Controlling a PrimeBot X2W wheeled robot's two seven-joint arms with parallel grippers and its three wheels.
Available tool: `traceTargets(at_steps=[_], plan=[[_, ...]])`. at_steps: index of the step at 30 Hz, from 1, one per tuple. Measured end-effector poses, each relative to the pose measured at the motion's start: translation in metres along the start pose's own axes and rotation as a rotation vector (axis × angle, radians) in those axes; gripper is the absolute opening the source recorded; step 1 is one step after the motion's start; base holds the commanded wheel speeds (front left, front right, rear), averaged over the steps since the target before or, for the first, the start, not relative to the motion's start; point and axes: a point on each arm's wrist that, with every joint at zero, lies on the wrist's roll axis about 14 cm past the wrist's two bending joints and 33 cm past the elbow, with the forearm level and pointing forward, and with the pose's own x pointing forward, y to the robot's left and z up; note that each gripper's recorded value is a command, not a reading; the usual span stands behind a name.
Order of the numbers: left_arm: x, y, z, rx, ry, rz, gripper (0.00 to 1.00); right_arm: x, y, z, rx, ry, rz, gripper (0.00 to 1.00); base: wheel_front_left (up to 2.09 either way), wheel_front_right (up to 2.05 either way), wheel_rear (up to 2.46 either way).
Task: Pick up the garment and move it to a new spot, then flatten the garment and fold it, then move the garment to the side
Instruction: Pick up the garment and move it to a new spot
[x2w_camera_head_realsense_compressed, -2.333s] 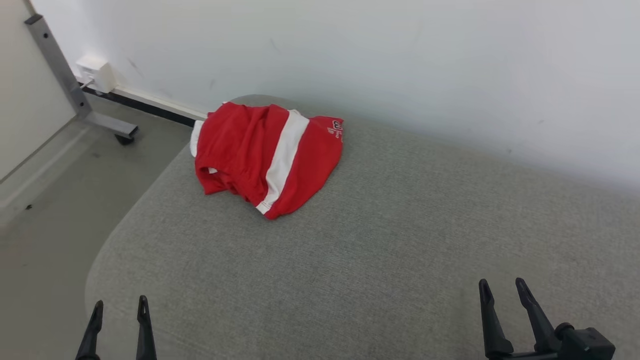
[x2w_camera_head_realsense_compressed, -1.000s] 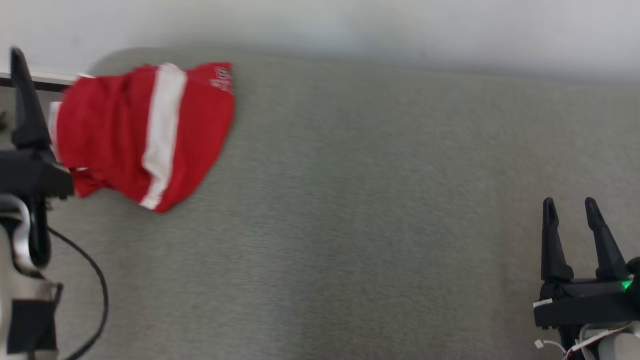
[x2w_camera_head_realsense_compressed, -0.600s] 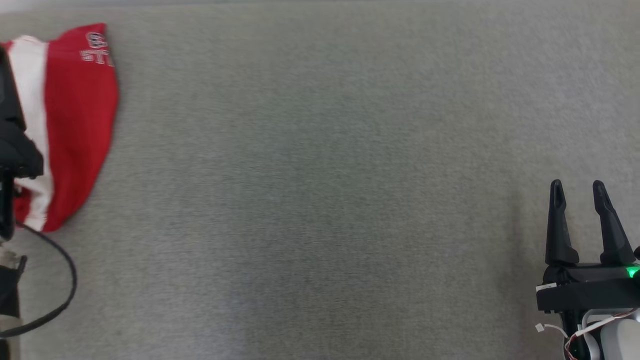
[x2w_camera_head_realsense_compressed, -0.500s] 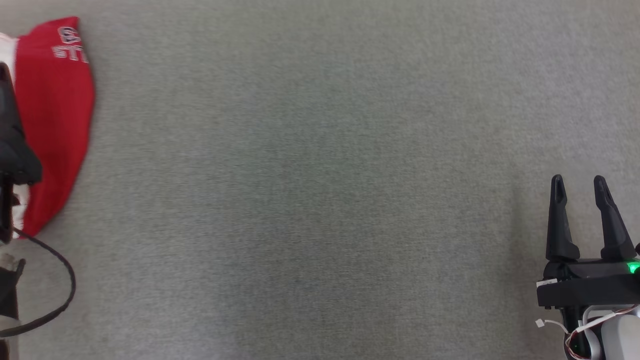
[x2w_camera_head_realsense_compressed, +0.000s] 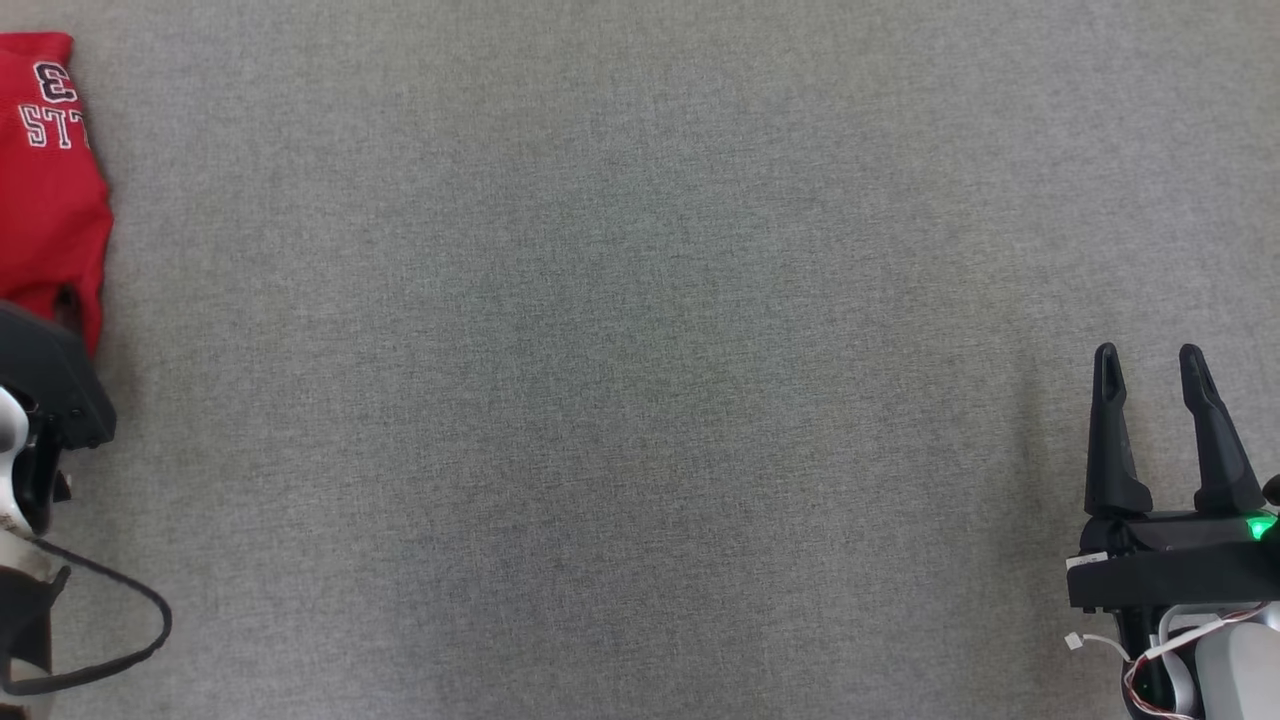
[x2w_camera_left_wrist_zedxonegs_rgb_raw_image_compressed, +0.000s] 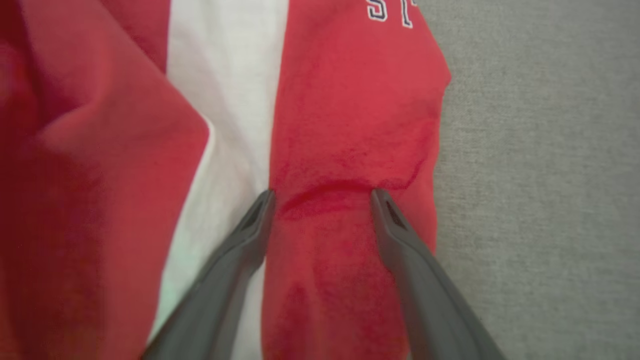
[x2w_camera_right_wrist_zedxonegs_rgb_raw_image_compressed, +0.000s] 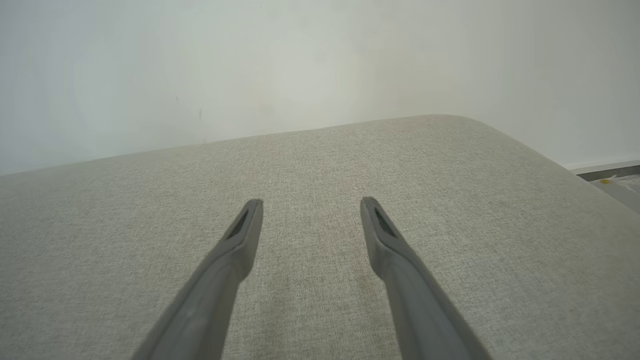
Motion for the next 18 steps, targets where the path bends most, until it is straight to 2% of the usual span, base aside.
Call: traceTargets(at_steps=[1,2,6,8,13,18], plan=[[0.0,0.001,-0.001,0.002,0.008,0.009,0.35,0.0,0.0,0.001,0.0,-0.002,0.001,1.0,0.0,0.0,0.0],[-0.001,0.001,0.0,0.008,0.011,0.011,0.0,0.0,0.0,0.001,-0.001,-0.002,0.001,1.0,0.0,0.0,0.0],[-0.006,0.008,0.007,0.018,-0.019,0.03,0.0,-0.002,0.001,0.004,0.001,-0.009,0.003,1.0,0.0,0.0,0.0],[-0.011,0.008,0.023,0.03,-0.089,0.031,0.0,-0.003,0.002,0.007,0.004,-0.016,0.003,1.0,0.0,0.0,0.0],[-0.043,-0.003,0.093,0.079,-0.375,0.002,0.0,-0.011,0.008,0.014,0.028,-0.032,0.006,1.0,0.0,0.0,0.0],[-0.096,-0.024,0.171,0.135,-0.657,-0.046,0.0,-0.017,0.014,0.026,0.05,-0.063,0.013,1.0,0.0,0.0,0.0]])
